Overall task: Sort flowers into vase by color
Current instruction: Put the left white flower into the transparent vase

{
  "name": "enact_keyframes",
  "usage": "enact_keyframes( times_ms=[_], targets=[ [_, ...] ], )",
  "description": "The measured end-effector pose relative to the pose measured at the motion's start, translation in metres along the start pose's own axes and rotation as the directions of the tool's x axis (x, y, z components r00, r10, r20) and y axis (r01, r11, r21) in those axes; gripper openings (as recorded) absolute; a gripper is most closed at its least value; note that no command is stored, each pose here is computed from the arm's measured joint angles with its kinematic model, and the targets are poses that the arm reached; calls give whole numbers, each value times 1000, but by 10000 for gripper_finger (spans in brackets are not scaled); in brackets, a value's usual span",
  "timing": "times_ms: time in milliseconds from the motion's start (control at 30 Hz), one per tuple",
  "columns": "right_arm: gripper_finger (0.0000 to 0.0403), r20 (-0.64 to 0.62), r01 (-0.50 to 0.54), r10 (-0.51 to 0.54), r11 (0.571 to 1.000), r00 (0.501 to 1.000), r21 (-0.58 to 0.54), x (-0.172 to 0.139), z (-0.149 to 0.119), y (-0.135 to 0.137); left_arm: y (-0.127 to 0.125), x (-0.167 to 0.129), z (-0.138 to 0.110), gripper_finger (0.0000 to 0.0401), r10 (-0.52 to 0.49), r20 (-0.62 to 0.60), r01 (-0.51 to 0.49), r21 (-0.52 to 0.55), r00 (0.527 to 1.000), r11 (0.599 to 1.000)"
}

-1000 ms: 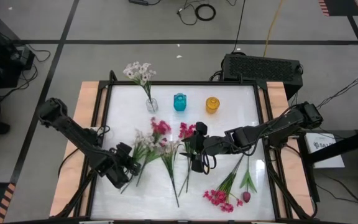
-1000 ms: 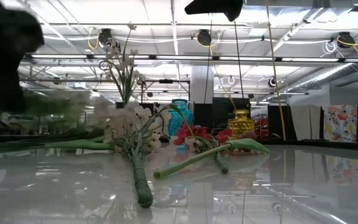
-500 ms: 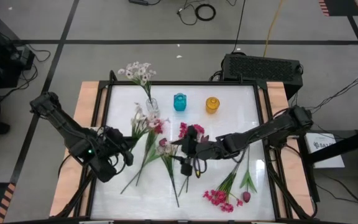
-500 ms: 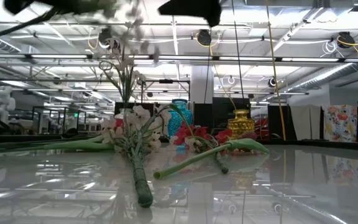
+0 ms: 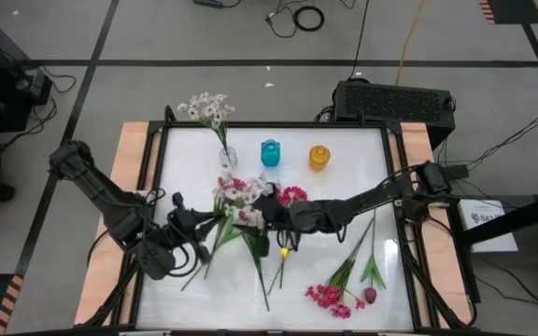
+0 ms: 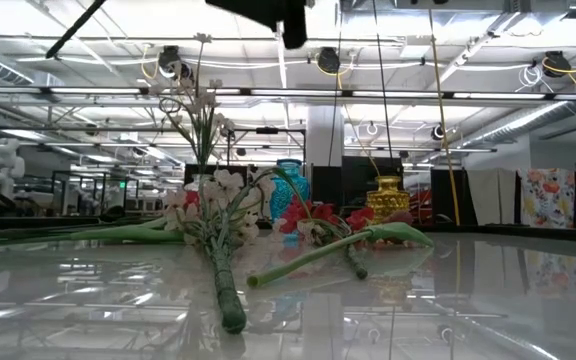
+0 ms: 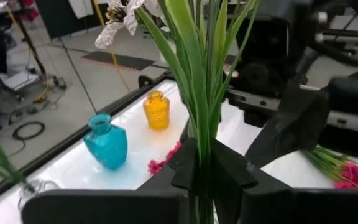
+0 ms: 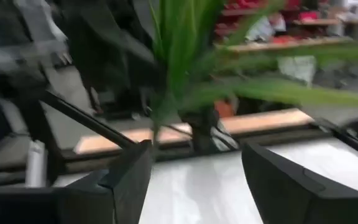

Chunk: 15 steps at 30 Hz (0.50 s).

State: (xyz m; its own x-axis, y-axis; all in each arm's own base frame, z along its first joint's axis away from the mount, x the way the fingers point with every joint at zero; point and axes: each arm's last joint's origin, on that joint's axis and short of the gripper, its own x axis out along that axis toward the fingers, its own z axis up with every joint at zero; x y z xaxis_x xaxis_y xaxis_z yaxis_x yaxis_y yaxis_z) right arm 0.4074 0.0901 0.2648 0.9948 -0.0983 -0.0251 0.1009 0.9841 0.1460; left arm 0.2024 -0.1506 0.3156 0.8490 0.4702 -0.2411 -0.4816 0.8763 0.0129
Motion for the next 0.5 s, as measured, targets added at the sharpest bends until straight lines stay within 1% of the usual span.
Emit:
enact_keyframes(
  times_ms=[133,300,400,500],
  targets=[
    [271,75,-79,78,997,994,2,-1,8,3,-6,2,1,37,-11,16,10,31,1000,999],
    [304,160,-169,170,985,972,-20,-2,18,7,-7,2,1,37,-22,12,21,26,1000,999],
    [308,198,-184,183,983,963,-13,-3,22,7,-8,3,0,38,-22,11,22,28,1000,999],
    [307,205,-183,181,983,962,-9,-3,23,6,-9,5,-1,38,-18,10,17,31,1000,999]
  ],
)
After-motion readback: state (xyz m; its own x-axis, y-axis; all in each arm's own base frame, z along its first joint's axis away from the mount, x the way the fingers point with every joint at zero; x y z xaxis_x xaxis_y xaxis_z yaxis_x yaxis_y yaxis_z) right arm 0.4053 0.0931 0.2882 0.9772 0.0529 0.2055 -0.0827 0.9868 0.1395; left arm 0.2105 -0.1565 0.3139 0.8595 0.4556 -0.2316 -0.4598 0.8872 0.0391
